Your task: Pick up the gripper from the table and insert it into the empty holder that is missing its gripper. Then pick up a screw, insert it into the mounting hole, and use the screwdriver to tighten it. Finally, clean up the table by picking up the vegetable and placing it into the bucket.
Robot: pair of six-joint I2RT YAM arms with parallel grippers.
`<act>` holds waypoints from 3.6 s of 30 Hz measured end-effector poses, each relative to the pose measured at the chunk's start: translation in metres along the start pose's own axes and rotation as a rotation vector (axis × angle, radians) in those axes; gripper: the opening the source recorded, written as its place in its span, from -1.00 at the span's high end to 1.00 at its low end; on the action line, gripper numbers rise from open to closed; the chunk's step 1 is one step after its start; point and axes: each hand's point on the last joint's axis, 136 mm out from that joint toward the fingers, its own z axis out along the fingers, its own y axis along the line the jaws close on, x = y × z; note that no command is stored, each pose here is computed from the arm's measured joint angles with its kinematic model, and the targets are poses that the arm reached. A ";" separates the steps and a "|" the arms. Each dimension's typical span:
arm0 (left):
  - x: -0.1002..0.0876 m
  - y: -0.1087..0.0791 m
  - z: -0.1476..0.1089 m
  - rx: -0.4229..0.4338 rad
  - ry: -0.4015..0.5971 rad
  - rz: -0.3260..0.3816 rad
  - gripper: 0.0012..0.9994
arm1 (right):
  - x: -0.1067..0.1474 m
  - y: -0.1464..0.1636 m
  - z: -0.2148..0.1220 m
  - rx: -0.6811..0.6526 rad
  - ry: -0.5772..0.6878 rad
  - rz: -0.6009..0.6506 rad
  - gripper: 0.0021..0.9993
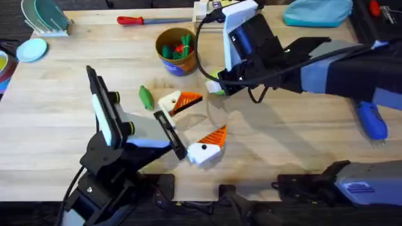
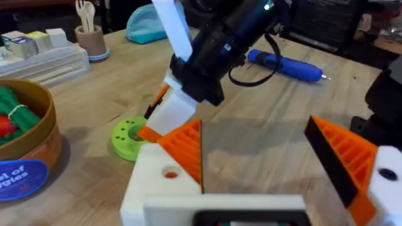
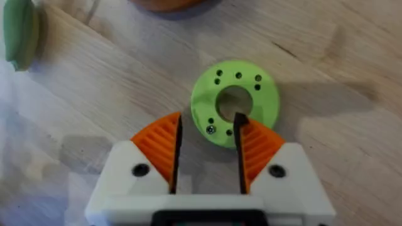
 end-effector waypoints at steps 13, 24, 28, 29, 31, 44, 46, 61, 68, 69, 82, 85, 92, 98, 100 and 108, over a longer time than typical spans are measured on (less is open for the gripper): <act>0.000 0.000 0.000 0.000 0.000 0.000 -0.99 | 0.012 -0.005 0.014 0.077 0.042 -0.038 0.24; 0.000 0.000 0.000 0.000 0.000 0.000 -0.99 | 0.016 -0.001 0.018 0.075 0.056 -0.060 0.42; 0.000 0.000 0.000 0.000 0.000 0.000 -0.99 | 0.016 -0.003 0.020 0.087 0.058 -0.064 0.56; 0.000 0.000 0.000 0.000 0.000 0.000 -0.99 | 0.016 -0.004 0.020 0.089 0.058 -0.064 0.61; 0.000 0.000 0.000 0.000 0.000 0.000 -0.99 | 0.016 -0.004 0.020 0.090 0.057 -0.065 0.69; 0.000 0.000 0.000 0.000 0.000 0.000 -0.99 | 0.011 -0.008 0.019 0.114 0.043 -0.076 0.99; 0.000 0.000 0.000 0.000 0.000 0.000 -0.99 | 0.010 -0.010 0.018 0.130 0.040 -0.077 0.99; 0.000 0.000 0.000 0.000 0.000 0.000 -0.99 | 0.027 -0.027 0.008 0.218 0.128 -0.108 0.99; 0.000 0.000 0.000 0.000 0.000 0.000 -0.99 | 0.027 -0.027 -0.010 0.228 0.207 -0.130 0.99; 0.000 0.000 0.000 0.000 0.000 0.000 -0.99 | 0.022 -0.026 -0.014 0.227 0.203 -0.140 0.99; 0.000 0.000 0.000 0.000 0.000 0.000 -0.99 | -0.063 0.011 -0.129 0.151 0.006 -0.203 0.99; 0.000 0.000 0.000 0.000 0.000 0.000 -0.99 | -0.076 0.044 -0.153 0.047 -0.071 -0.241 0.99; 0.000 0.000 0.000 0.000 0.000 0.000 -0.99 | -0.060 0.113 -0.165 -0.149 -0.068 -0.314 0.99; 0.000 0.000 0.000 0.000 0.000 0.000 -0.99 | -0.048 0.150 -0.157 -0.228 -0.046 -0.368 0.99; 0.000 0.000 0.000 0.000 0.000 0.000 -0.99 | -0.045 0.154 -0.152 -0.234 -0.029 -0.375 0.99; 0.000 0.000 0.000 0.000 0.000 0.000 -0.99 | -0.047 0.159 -0.136 -0.236 -0.015 -0.364 0.99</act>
